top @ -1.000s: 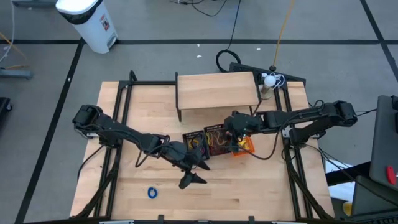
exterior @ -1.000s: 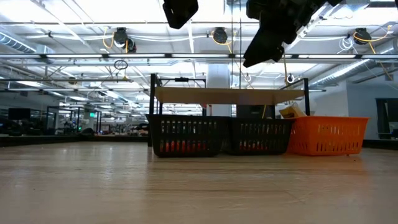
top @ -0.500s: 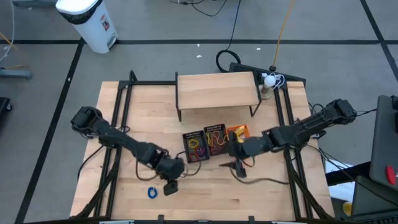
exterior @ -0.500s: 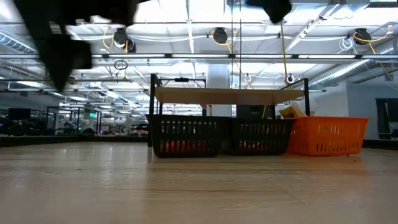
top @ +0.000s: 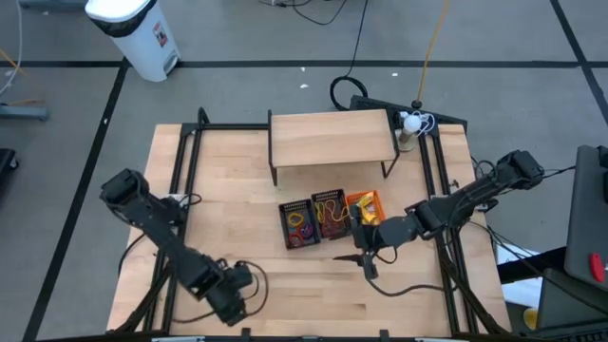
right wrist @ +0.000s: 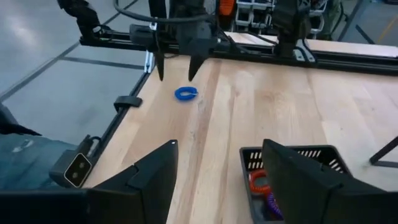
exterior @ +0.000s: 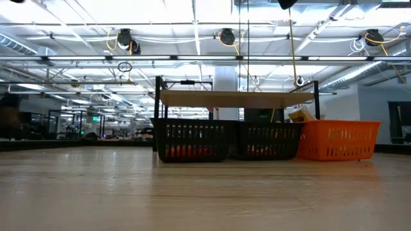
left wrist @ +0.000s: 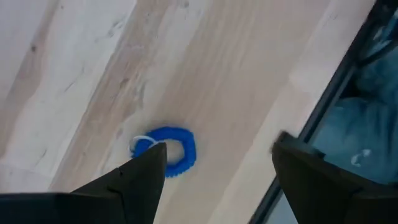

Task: Pick & Place Office Desk Supplies
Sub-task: Put the blue spiral keychain into the left black bin

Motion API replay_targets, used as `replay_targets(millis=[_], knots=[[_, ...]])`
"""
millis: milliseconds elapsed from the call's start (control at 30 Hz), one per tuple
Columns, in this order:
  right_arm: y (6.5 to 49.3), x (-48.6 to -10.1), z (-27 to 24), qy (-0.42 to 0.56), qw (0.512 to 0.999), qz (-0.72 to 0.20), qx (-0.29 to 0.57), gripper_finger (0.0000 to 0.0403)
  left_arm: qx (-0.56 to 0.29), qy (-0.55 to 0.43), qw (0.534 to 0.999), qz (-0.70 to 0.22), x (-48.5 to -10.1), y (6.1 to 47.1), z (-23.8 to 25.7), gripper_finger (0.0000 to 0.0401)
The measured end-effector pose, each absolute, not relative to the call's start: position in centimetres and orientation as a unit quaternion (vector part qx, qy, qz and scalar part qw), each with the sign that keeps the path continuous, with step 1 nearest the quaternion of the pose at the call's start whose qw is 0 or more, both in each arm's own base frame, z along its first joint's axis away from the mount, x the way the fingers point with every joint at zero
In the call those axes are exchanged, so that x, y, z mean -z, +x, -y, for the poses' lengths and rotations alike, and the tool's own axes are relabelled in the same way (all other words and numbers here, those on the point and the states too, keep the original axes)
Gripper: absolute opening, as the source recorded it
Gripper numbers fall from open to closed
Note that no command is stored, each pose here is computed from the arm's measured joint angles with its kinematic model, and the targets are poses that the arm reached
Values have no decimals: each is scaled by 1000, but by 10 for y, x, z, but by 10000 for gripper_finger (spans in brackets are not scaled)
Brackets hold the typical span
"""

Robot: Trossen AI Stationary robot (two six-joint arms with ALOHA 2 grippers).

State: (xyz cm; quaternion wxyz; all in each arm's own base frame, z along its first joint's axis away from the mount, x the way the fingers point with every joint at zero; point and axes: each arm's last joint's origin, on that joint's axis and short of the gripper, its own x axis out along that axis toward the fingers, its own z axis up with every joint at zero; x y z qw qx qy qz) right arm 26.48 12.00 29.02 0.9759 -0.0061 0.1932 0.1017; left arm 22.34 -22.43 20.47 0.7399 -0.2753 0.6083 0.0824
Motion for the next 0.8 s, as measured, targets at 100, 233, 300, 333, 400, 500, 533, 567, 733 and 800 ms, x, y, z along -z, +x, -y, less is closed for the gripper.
replay_targets(millis=[100, 233, 300, 333, 400, 500, 533, 567, 733, 800], knots=[[264, -284, -120, 3, 976, -194, -101, 221, -94, -263, 741, -611, -203, 216, 229, 294], [264, -280, -120, 12, 978, -180, -103, 220, -151, -266, 721, -622, -201, 207, 225, 294], [264, -279, -120, 12, 978, -178, -104, 220, -179, -264, 710, -627, -199, 203, 222, 294], [264, -279, -120, 13, 979, -178, -104, 219, -189, -262, 707, -629, -199, 201, 222, 294], [264, -279, -120, 13, 978, -178, -104, 218, -204, -265, 703, -628, -199, 199, 221, 294], [264, -279, -120, 13, 978, -178, -104, 215, -212, -271, 697, -629, -198, 197, 223, 294], [264, -279, -120, 15, 978, -178, -104, 215, -216, -272, 695, -630, -196, 196, 224, 294], [264, -279, -120, 16, 978, -178, -104, 215, -221, -272, 691, -632, -193, 196, 226, 294], [264, -281, -120, 17, 980, -170, -105, 216, -234, -261, 655, -670, -168, 194, 239, 294], [265, -282, -120, 14, 980, -165, -106, 216, -240, -253, 642, -683, -159, 194, 242, 294]])
